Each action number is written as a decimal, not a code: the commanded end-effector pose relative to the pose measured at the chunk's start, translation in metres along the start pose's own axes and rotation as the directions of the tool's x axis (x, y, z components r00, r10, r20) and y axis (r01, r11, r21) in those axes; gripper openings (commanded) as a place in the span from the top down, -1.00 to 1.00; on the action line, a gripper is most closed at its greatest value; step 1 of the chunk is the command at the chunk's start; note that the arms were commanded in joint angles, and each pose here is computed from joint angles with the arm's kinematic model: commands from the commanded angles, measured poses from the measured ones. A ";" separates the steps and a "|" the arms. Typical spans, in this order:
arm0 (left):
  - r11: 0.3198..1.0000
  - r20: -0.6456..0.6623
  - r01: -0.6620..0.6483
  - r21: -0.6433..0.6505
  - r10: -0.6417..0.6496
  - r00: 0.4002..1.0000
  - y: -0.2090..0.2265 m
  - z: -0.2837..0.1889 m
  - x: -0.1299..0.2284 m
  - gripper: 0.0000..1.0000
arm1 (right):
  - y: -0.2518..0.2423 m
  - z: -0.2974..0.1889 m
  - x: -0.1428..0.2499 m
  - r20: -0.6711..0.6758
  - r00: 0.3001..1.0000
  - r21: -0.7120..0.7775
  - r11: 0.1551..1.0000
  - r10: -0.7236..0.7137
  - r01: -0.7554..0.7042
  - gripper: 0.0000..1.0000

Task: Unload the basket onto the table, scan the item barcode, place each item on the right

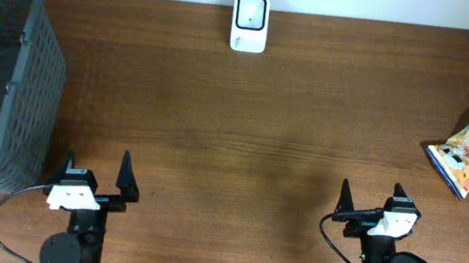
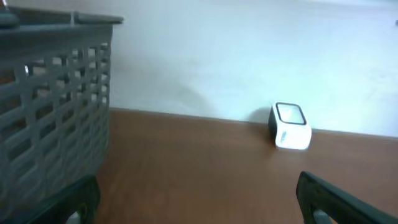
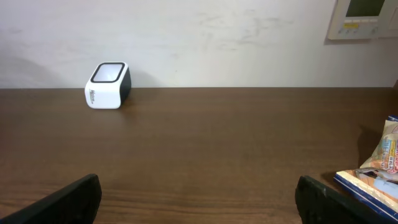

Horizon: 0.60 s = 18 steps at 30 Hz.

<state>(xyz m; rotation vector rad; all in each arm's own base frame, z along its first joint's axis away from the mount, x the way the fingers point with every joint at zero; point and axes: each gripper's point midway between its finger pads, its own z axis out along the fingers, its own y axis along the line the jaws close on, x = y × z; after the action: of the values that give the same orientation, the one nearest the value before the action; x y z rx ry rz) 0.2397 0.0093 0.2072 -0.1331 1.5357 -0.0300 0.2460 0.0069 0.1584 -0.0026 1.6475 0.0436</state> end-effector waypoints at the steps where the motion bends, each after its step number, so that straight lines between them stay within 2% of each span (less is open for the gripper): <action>1: 1.000 0.025 -0.020 0.012 0.019 0.999 0.000 0.004 0.013 -0.98 | 0.000 0.000 0.004 -0.005 1.000 0.003 1.000 0.003 -0.003 -0.97; 8: 0.999 0.042 -0.019 0.026 0.018 0.999 -0.003 0.005 0.014 -0.98 | 0.000 0.000 0.003 -0.005 1.000 0.003 1.000 0.003 -0.003 -0.97; 15: 0.997 0.135 -0.018 0.073 0.008 0.991 -0.012 0.003 -0.009 -0.98 | 0.000 0.000 0.003 -0.004 1.000 0.003 1.000 0.003 -0.003 -0.97; 18: 0.996 0.098 -0.064 0.060 0.057 0.994 -0.010 0.004 0.001 -0.98 | 0.000 0.000 0.003 -0.005 1.000 0.003 1.000 0.003 -0.003 -0.97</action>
<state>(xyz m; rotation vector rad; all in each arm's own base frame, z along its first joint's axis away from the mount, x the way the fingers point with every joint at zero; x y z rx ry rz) 0.2437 0.0019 0.2164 -0.0871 1.4090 -0.0600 0.2460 0.0069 0.1584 -0.0029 1.6475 0.0433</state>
